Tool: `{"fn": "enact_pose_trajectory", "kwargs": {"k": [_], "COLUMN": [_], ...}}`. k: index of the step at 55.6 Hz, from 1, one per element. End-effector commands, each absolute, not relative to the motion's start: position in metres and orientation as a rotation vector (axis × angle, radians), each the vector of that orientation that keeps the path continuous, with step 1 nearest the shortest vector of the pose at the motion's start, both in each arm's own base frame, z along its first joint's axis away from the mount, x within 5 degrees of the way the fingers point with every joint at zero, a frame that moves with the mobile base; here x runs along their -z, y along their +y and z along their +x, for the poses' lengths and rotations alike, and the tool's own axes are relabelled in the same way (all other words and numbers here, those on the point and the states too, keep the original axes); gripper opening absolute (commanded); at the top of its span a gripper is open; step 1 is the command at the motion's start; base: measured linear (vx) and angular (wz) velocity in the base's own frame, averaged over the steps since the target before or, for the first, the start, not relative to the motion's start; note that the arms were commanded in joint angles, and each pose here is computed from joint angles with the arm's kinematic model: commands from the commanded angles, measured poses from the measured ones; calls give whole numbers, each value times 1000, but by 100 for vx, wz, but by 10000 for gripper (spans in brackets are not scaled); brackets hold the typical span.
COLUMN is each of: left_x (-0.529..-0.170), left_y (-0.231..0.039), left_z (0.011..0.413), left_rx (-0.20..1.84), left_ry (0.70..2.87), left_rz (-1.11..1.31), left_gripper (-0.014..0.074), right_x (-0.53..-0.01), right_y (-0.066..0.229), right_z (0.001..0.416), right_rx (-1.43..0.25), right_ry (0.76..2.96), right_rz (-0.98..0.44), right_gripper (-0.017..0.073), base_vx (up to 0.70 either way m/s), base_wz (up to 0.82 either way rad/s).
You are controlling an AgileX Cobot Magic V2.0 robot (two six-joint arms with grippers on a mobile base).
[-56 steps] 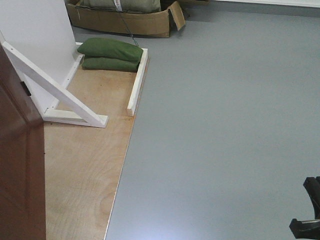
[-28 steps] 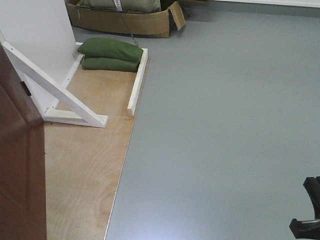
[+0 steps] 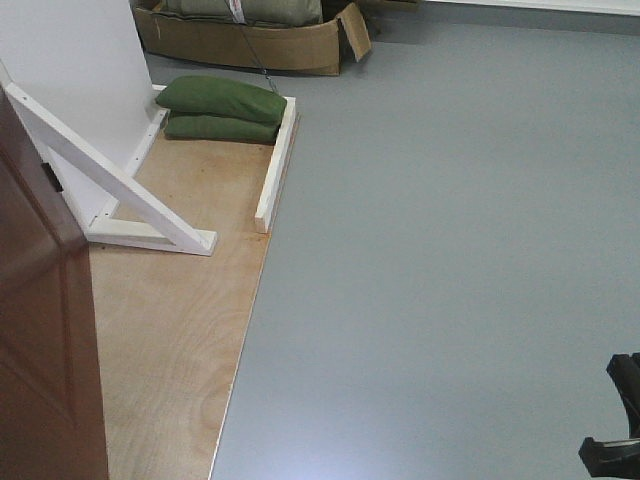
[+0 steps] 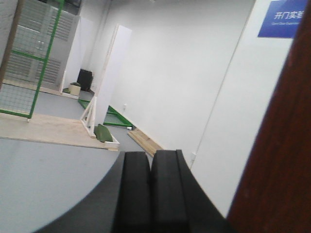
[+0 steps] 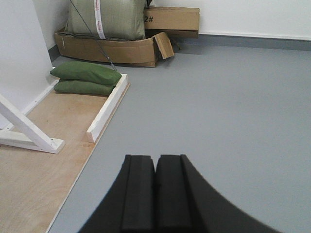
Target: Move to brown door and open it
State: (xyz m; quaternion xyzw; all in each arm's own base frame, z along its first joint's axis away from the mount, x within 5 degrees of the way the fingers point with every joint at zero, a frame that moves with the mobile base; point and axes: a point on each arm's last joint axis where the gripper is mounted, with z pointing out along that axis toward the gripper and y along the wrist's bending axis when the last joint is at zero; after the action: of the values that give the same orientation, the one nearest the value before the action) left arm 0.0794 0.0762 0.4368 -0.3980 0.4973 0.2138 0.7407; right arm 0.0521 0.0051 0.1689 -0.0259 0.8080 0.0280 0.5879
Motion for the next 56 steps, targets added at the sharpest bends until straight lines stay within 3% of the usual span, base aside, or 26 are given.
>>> {"fn": "enact_pose_trajectory", "kwargs": {"k": [1, 56], "left_x": [-448, -452], "left_y": [62, 16], "left_z": [98, 117], "left_rx": [-313, 64], "left_ry": [1127, 1229], "left_rz": [-680, -312], "left_gripper": [-6, -6], "right_x": [-175, -175], "right_y": [5, 5], "right_z": [54, 54], "right_rx": [-55, -55], "right_ry": [1803, 1800], "right_rz": [-65, -64], "right_gripper": [0, 0], "base_vx": [0, 0], "base_wz": [0, 0]}}
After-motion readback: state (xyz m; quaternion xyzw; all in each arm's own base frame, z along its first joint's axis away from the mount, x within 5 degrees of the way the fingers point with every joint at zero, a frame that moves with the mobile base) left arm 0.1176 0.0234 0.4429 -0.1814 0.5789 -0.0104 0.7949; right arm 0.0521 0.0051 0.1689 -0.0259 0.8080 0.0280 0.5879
